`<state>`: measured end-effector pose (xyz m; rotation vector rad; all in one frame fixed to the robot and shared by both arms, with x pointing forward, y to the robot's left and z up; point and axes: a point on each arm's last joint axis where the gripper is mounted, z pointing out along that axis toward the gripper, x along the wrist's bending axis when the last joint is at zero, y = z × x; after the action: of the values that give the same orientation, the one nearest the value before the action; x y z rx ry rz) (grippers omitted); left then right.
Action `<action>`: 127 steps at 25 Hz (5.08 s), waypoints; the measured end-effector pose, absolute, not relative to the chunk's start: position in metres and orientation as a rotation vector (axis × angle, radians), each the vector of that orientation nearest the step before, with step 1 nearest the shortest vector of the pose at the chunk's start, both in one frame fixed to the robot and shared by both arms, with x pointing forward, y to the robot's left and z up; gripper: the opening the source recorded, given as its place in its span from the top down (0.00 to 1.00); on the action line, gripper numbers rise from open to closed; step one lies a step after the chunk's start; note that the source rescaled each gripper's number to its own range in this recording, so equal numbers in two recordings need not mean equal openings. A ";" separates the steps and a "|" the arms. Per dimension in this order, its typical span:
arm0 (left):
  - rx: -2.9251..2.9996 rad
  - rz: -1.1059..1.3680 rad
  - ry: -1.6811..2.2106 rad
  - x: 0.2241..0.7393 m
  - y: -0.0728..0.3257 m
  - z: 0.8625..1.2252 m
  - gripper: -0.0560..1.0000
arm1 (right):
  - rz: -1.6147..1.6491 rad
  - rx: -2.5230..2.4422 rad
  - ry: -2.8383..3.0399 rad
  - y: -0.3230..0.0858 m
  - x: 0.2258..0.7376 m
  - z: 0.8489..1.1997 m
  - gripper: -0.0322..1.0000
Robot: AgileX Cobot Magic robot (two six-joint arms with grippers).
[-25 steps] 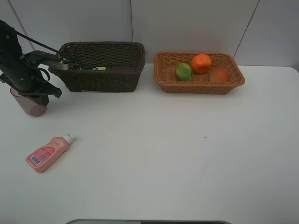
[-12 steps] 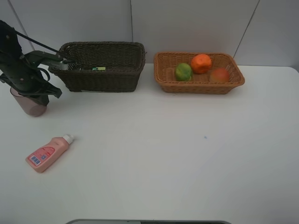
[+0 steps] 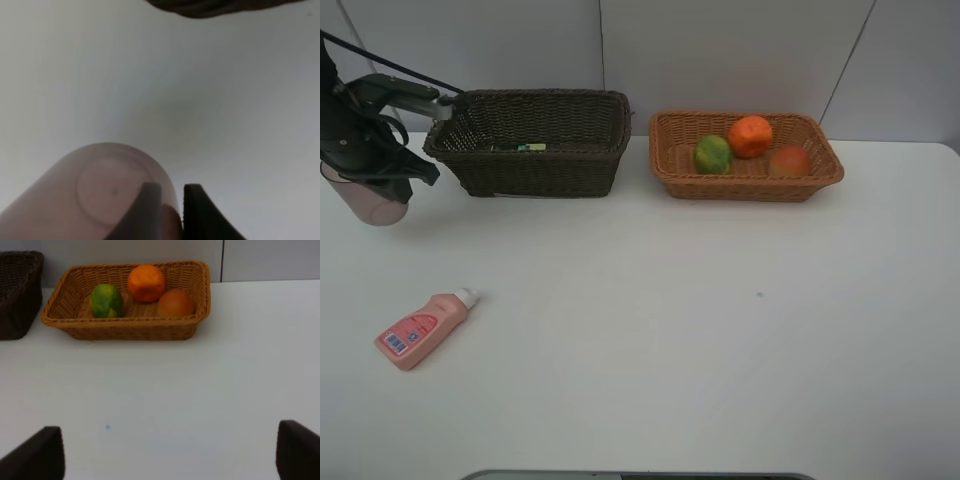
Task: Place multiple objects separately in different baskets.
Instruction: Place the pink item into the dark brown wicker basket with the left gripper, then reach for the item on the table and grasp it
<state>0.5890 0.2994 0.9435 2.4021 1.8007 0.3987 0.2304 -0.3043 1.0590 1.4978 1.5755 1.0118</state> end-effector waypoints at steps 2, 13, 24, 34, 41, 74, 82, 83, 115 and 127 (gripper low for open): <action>2.362 0.433 1.805 0.587 0.297 0.956 0.95 | 1.012 1.498 1.575 -0.304 0.230 1.059 0.11; 2.336 0.542 1.571 0.602 0.227 1.026 0.95 | 1.012 1.498 1.575 -0.304 0.230 1.059 0.11; 2.240 0.662 1.239 0.631 0.147 1.036 0.95 | 1.012 1.498 1.575 -0.304 0.230 1.059 0.11; 2.169 0.686 1.104 0.664 0.110 0.959 0.95 | 1.012 1.498 1.575 -0.304 0.230 1.059 0.11; 2.119 0.702 1.064 0.675 0.101 0.922 0.95 | 1.012 1.498 1.575 -0.304 0.230 1.059 0.11; 2.143 0.670 1.117 0.672 0.106 0.930 0.05 | 1.012 1.499 1.575 -0.304 0.230 1.059 0.11; 2.209 0.640 1.162 0.652 0.114 0.979 0.05 | 1.012 1.499 1.575 -0.304 0.230 1.059 0.11; 2.219 0.637 1.162 0.647 0.115 0.986 0.05 | 1.012 1.499 1.575 -0.304 0.230 1.059 0.11; 2.735 0.137 1.685 0.445 0.209 0.931 0.01 | 1.013 1.499 1.575 -0.304 0.230 1.059 0.11; 2.683 0.157 1.711 0.451 0.230 0.913 0.01 | 1.013 1.499 1.575 -0.304 0.230 1.059 0.11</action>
<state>0.4509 0.2301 0.9128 2.6827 1.7115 0.1568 0.2304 -0.3043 1.0590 1.4989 1.5750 1.0128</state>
